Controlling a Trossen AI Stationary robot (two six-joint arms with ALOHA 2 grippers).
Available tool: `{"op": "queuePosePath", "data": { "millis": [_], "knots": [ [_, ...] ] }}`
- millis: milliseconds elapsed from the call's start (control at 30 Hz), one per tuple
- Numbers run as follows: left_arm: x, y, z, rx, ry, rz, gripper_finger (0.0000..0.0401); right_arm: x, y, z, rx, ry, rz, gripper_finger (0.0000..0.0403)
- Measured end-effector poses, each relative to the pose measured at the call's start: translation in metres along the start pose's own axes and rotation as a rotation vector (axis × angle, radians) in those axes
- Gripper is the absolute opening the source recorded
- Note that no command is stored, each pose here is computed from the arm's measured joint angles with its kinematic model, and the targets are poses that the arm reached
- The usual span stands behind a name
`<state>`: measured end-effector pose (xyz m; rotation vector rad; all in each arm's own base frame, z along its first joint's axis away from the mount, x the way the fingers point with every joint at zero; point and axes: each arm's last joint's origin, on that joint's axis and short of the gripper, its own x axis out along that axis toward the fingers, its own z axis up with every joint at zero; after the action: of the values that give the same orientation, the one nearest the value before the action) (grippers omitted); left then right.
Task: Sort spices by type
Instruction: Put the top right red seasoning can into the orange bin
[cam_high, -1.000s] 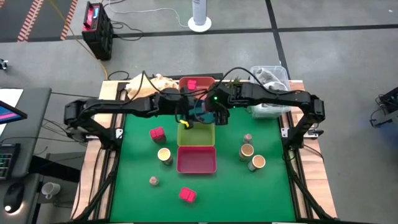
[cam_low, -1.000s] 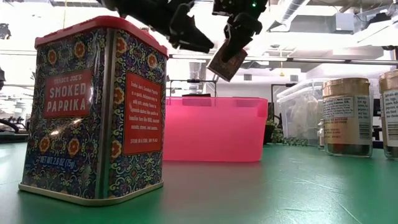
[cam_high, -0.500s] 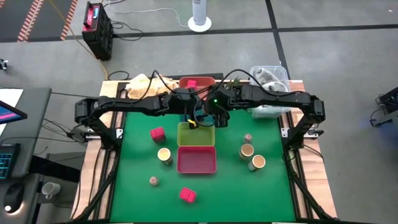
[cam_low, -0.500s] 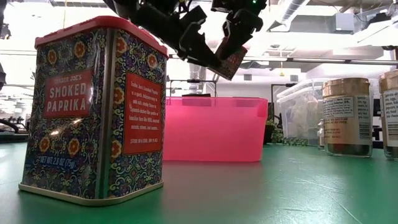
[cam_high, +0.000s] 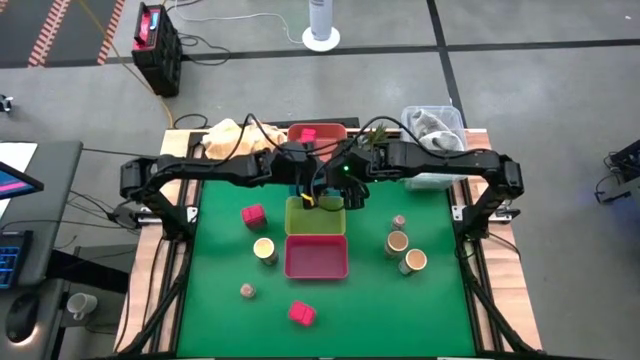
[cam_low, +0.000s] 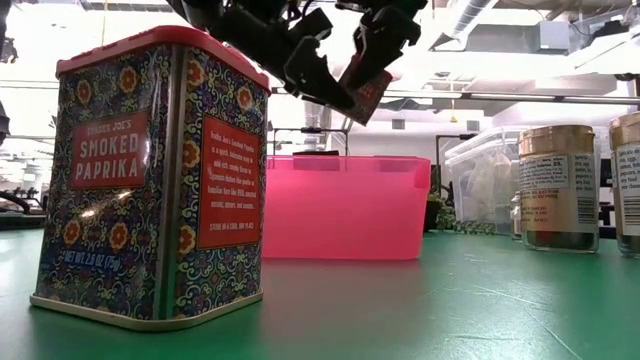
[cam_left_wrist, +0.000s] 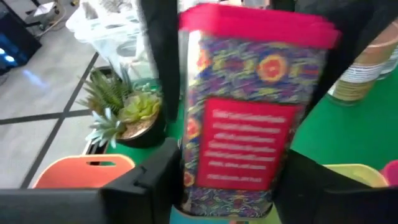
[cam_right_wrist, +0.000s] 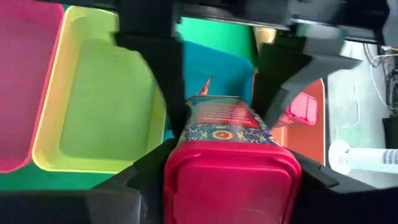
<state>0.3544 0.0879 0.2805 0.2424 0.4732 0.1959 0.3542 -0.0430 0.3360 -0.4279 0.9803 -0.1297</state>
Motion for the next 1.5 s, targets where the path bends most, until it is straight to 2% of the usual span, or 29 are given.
{"op": "queuePosePath", "data": {
  "millis": [167,300,533,667,833,1133,1500],
  "knots": [
    [0.000,0.000,0.000,-0.006,-0.004,-0.002,0.0190,0.000,0.001,-0.001,0.004,0.011,-0.001,0.0260],
    [-0.002,0.006,-0.001,-0.015,0.005,0.009,0.0190,-0.010,-0.003,-0.006,0.008,0.043,-0.050,0.0260],
    [-0.004,0.026,-0.004,-0.049,-0.014,0.002,0.0195,-0.041,-0.026,-0.020,0.114,0.007,-0.104,0.0261],
    [-0.004,0.031,-0.006,-0.063,-0.028,-0.020,0.0193,-0.045,-0.032,-0.023,0.152,-0.013,-0.090,0.0261],
    [-0.003,0.029,-0.005,-0.060,-0.041,-0.037,0.0192,-0.029,-0.031,-0.022,0.148,-0.009,-0.037,0.0262],
    [-0.001,0.025,-0.016,-0.035,0.054,-0.054,0.0192,0.021,-0.022,-0.018,0.107,0.083,0.029,0.0262],
    [-0.002,0.027,-0.018,0.000,0.062,-0.063,0.0192,0.026,-0.020,-0.014,0.085,0.045,0.054,0.0261]
  ]
}}
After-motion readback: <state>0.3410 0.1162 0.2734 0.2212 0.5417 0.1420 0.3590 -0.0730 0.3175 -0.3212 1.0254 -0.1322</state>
